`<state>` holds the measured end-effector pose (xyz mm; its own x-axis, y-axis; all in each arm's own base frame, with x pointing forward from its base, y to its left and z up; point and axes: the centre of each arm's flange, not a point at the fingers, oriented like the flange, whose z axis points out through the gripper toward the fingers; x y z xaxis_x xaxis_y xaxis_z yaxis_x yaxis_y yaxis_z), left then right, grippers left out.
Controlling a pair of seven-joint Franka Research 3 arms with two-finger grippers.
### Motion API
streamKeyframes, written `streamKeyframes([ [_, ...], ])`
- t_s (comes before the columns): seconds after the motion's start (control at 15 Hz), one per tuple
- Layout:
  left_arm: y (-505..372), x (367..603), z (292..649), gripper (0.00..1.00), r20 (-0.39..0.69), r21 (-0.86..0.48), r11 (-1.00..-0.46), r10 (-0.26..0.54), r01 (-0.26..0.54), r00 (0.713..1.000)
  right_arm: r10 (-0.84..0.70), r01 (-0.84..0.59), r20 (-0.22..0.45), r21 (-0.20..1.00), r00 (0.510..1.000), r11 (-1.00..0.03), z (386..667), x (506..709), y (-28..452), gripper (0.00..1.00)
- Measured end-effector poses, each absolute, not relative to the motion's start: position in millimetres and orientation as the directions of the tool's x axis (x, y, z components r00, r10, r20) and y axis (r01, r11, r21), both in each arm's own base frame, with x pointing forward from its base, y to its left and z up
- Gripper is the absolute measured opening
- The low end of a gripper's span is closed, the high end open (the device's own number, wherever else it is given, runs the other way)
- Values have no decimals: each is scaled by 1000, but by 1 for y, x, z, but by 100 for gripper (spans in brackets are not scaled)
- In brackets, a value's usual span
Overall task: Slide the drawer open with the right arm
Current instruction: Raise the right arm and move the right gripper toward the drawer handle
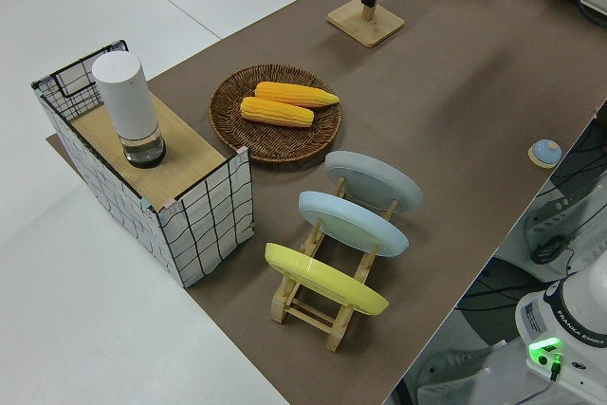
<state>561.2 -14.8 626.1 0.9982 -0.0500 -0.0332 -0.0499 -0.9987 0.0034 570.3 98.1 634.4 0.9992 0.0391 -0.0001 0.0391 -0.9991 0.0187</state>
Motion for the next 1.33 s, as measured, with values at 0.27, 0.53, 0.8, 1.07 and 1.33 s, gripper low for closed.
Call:
streamKeyframes([
  [0.27,-15,561,626,100,-33,3,-999,-50,-50,998,77,75,12,103,997,-992,635,568,112,99],
  [0.53,-15,561,626,100,-33,3,-999,-50,-50,998,148,137,26,243,989,-960,635,563,140,99],
  [0.8,-15,561,626,100,-33,3,-999,-50,-50,998,204,180,18,398,979,-900,624,565,158,99],
  [1.07,-15,561,626,100,-33,3,-999,-50,-50,998,260,219,-4,550,966,-806,606,567,175,99],
  [1.33,-15,561,626,100,-33,3,-999,-50,-50,998,323,244,-13,685,946,-687,589,573,192,99],
])
